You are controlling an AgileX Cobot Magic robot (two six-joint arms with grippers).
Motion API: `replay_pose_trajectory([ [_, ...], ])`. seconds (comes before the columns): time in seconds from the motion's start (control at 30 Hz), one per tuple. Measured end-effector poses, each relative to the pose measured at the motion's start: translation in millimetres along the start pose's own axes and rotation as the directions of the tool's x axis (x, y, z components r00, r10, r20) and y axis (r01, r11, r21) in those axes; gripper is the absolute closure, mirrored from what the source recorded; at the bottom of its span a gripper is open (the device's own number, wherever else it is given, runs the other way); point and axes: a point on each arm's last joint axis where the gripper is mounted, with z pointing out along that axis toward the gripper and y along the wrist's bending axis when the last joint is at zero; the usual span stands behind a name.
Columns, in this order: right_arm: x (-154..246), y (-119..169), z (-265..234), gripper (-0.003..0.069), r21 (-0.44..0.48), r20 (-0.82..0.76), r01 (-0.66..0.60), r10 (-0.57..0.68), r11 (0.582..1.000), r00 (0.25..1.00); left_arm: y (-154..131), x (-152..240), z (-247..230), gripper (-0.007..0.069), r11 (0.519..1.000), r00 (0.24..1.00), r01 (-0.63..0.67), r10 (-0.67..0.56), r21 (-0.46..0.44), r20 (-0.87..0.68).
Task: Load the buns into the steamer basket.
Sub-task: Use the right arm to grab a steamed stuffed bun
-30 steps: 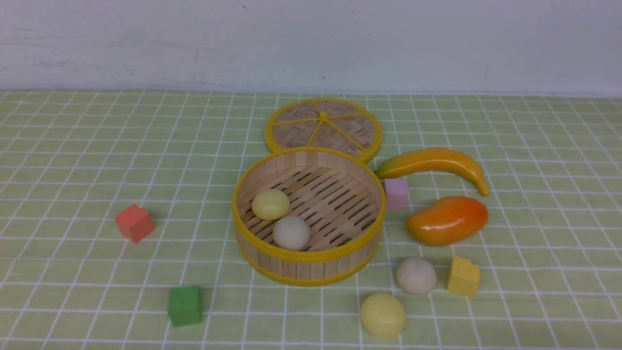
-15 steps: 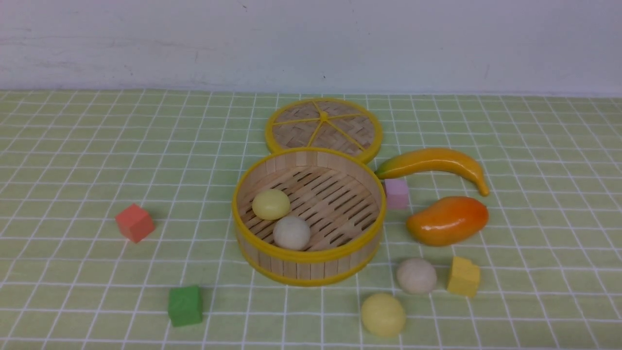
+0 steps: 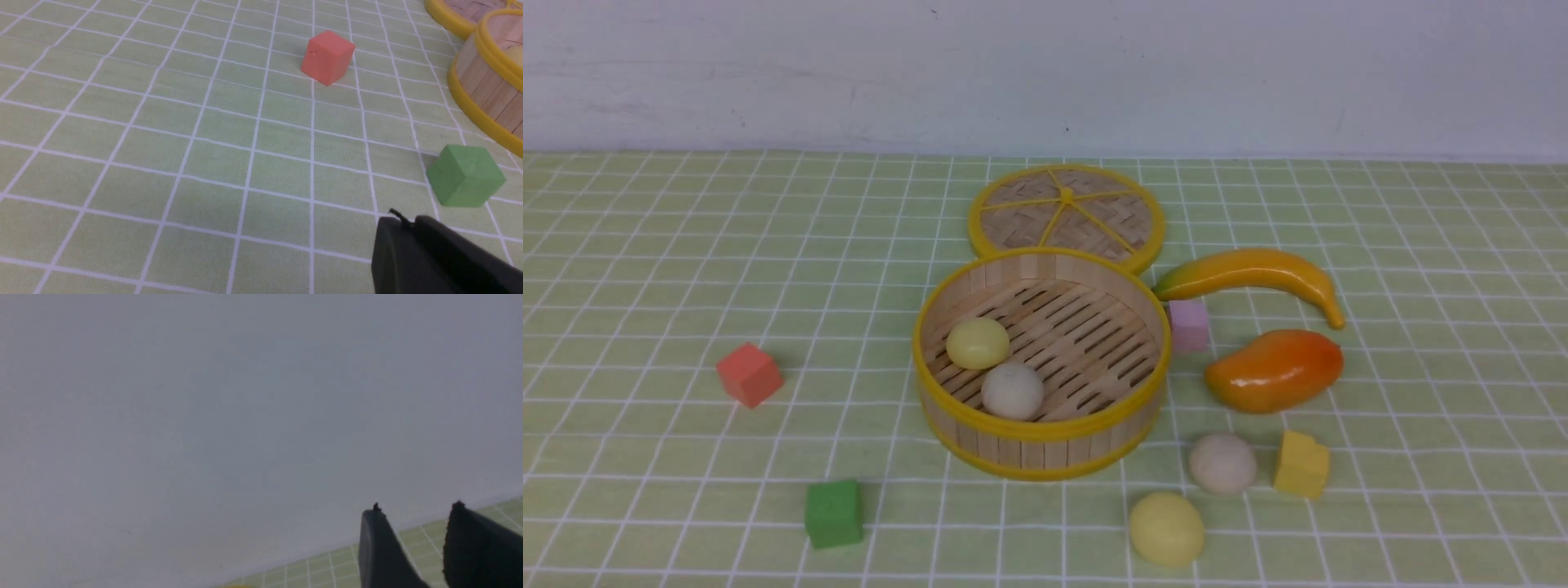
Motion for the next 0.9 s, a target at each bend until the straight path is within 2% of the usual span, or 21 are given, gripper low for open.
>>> replay_pose_trajectory([
  [0.13, 8, -7, 62, 0.0418, 0.139, -0.233, 0.017, 0.016, 0.99, 0.972, 0, 0, 0, 0.0576, 1.0, 1.0, 0.0, 0.0, 0.0, 0.0],
  [0.27, 35, -16, 94, 0.0418, 0.183, -0.371, 0.055, 0.017, 0.982, 0.929, 0, 0, 0, 0.0572, 1.0, 1.0, 0.0, 0.0, 0.0, 0.0],
  [0.33, 42, -14, 99, 0.0418, 0.165, -0.403, 0.081, -0.007, 0.983, 0.915, 0, 0, 0, 0.0571, 1.0, 1.0, 0.0, 0.0, 0.0, 0.0],
  [0.5, 78, 12, 111, 0.0418, 0.025, -0.534, 0.123, -0.091, 0.992, 0.841, 0, 0, 0, 0.0564, 1.0, 1.0, 0.0, 0.0, 0.0, 0.0],
  [0.57, 100, 31, 113, 0.0418, -0.056, -0.608, 0.137, -0.143, 0.989, 0.781, 0, 0, 0, 0.0559, 1.0, 1.0, 0.0, 0.0, 0.0, 0.0],
  [0.67, 120, 50, 116, 0.0418, -0.118, -0.693, 0.174, -0.207, 0.978, 0.691, 0, 0, 0, 0.0555, 1.0, 1.0, 0.0, 0.0, 0.0, 0.0],
  [0.7, 119, 52, 117, 0.0418, -0.124, -0.69, 0.171, -0.209, 0.977, 0.693, 0, 0, 0, 0.0555, 1.0, 1.0, 0.0, 0.0, 0.0, 0.0],
  [0.73, 123, 63, 121, 0.0418, -0.149, -0.73, 0.206, -0.248, 0.967, 0.637, 0, 0, 0, 0.0554, 1.0, 1.0, 0.0, 0.0, 0.0, 0.0],
  [0.77, 125, 63, 121, 0.0418, -0.149, -0.745, 0.22, -0.256, 0.964, 0.616, 0, 0, 0, 0.0554, 1.0, 1.0, 0.0, 0.0, 0.0, 0.0],
  [0.9, 127, 85, 141, 0.0418, -0.178, -0.875, 0.282, -0.283, 0.943, 0.394, 0, 0, 0, 0.0551, 1.0, 1.0, 0.0, 0.0, 0.0, 0.0],
])
